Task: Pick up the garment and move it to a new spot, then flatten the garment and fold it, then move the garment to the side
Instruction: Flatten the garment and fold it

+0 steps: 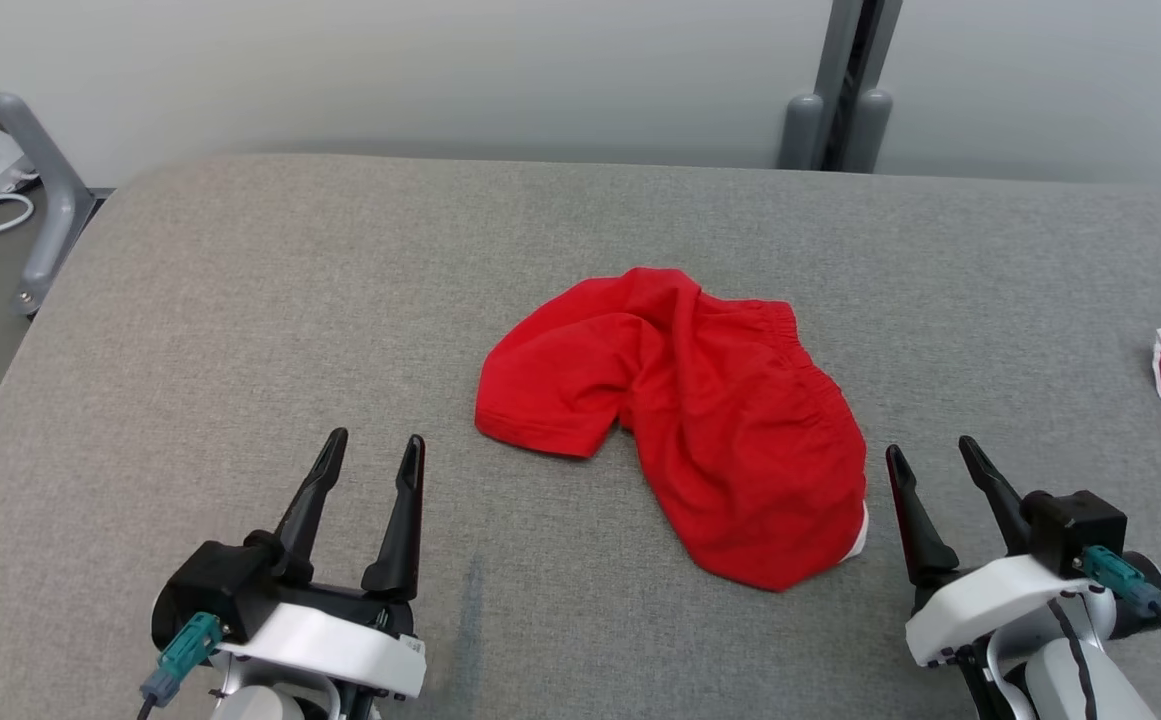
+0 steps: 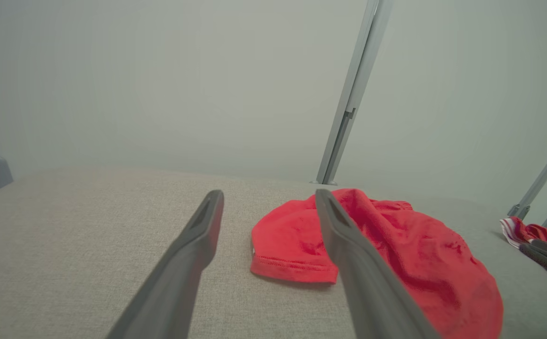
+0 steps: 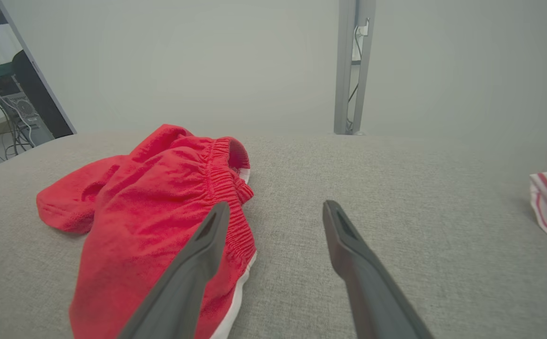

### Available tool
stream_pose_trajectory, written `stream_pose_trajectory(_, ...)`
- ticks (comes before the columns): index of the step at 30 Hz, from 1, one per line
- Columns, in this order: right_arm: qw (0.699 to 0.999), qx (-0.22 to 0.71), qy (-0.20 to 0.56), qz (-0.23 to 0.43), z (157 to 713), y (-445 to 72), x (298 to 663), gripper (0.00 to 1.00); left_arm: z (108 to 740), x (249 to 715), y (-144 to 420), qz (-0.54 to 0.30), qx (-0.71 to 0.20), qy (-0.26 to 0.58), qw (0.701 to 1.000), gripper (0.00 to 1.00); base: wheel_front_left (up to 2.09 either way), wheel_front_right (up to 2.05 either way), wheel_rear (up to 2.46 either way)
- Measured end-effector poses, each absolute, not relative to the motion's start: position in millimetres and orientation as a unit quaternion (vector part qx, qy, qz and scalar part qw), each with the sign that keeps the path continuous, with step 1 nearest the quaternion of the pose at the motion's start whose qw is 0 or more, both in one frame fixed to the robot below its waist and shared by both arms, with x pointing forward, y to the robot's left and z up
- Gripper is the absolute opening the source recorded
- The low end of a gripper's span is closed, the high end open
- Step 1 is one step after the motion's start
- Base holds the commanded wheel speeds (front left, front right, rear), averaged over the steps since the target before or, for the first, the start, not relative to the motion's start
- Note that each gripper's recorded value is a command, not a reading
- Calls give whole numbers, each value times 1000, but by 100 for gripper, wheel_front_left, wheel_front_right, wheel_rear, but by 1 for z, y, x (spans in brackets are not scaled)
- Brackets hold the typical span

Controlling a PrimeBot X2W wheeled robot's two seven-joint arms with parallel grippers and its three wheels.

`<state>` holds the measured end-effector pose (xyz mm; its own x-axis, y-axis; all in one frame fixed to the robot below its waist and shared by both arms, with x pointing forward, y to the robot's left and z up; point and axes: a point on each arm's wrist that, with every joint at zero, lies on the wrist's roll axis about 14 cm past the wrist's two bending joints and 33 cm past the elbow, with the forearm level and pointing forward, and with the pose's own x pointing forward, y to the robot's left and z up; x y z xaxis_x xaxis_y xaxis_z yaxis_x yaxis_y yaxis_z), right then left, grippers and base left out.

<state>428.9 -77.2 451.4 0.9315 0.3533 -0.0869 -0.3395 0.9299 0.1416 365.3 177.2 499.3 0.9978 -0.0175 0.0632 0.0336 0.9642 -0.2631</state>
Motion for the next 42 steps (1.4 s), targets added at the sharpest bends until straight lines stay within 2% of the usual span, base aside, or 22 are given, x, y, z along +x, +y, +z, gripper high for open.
stream_pose_trajectory(17,961,115,159,197,394,-41,437,100,488,357,196,22,-126,-12,992,100,0,0,0)
stream_pose_trajectory(19,959,119,165,196,392,-40,435,9,488,356,198,24,-126,-12,992,100,0,0,0)
stream_pose_trajectory(20,959,120,164,196,393,-40,436,0,488,355,198,25,-126,-13,992,100,0,0,0)
stream_pose_trajectory(32,974,132,97,158,435,-69,450,0,493,351,193,16,-128,-20,991,100,0,0,0)
stream_pose_trajectory(38,986,131,38,100,474,-124,473,0,498,354,184,1,-132,-29,991,100,0,0,0)
stream_pose_trajectory(40,978,190,38,72,490,-138,485,0,500,354,181,-4,-134,-31,990,100,0,0,0)
stream_pose_trajectory(42,980,183,28,66,510,-155,495,0,499,351,178,-7,-138,-29,990,100,0,0,0)
